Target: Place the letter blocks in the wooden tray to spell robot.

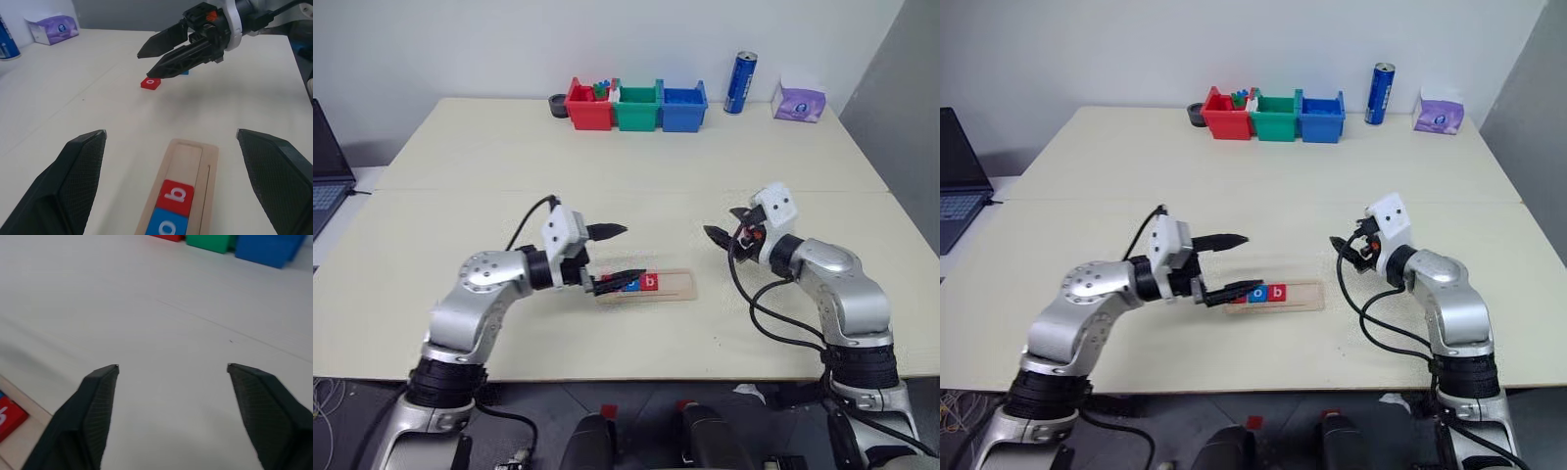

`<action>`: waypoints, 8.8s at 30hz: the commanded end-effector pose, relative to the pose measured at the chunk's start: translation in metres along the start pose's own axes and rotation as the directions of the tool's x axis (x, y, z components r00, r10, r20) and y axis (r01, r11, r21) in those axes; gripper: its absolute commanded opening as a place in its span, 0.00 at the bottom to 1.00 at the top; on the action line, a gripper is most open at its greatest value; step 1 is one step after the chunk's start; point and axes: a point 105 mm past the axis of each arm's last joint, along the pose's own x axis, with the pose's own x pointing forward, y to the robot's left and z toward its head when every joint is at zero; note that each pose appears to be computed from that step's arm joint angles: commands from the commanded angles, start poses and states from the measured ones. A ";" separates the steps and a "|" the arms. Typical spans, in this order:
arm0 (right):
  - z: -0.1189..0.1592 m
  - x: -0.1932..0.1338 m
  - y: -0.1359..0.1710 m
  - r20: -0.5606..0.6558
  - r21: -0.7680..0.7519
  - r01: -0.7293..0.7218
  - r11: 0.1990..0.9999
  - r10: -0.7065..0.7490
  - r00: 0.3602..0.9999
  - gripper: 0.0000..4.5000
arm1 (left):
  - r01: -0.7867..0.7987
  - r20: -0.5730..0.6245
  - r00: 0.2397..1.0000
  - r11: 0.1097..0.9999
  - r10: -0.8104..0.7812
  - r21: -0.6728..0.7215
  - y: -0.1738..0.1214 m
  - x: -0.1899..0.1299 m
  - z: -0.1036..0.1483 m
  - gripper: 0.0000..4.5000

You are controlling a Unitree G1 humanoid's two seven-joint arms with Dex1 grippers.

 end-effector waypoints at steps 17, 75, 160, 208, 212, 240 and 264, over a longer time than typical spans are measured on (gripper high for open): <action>-0.029 0.016 -0.043 -0.119 0.126 0.434 0.892 -0.420 0.900 1.00 | -0.044 -0.011 0.999 0.997 0.044 0.064 0.008 0.013 0.002 1.00; -0.038 -0.045 0.042 -0.362 0.204 0.160 0.966 -0.078 0.929 0.99 | 0.202 -0.060 0.978 0.978 -0.199 0.048 -0.038 0.000 -0.004 1.00; -0.031 0.020 0.098 -0.169 -0.300 -0.800 0.519 0.797 0.580 0.32 | 0.173 -0.186 0.970 0.983 -0.159 0.057 -0.003 -0.073 -0.001 1.00; -0.043 0.034 0.087 -0.258 -0.323 -0.821 0.471 0.791 0.555 0.32 | 0.194 -0.162 0.970 0.979 -0.181 0.069 0.000 -0.061 0.000 1.00; -0.043 0.034 0.091 -0.259 -0.327 -0.827 0.458 0.798 0.545 0.32 | 0.191 -0.162 0.971 0.979 -0.177 0.072 0.001 -0.061 0.000 1.00; 0.010 0.014 0.018 0.009 -0.129 -0.538 0.833 0.543 0.839 0.99 | 0.167 -0.101 0.982 0.980 -0.157 0.105 -0.005 -0.041 0.011 1.00; -0.061 -0.043 -0.101 -0.120 0.068 0.508 0.859 -0.498 0.859 0.99 | 0.115 0.055 0.991 0.990 -0.119 0.080 -0.023 0.062 0.022 1.00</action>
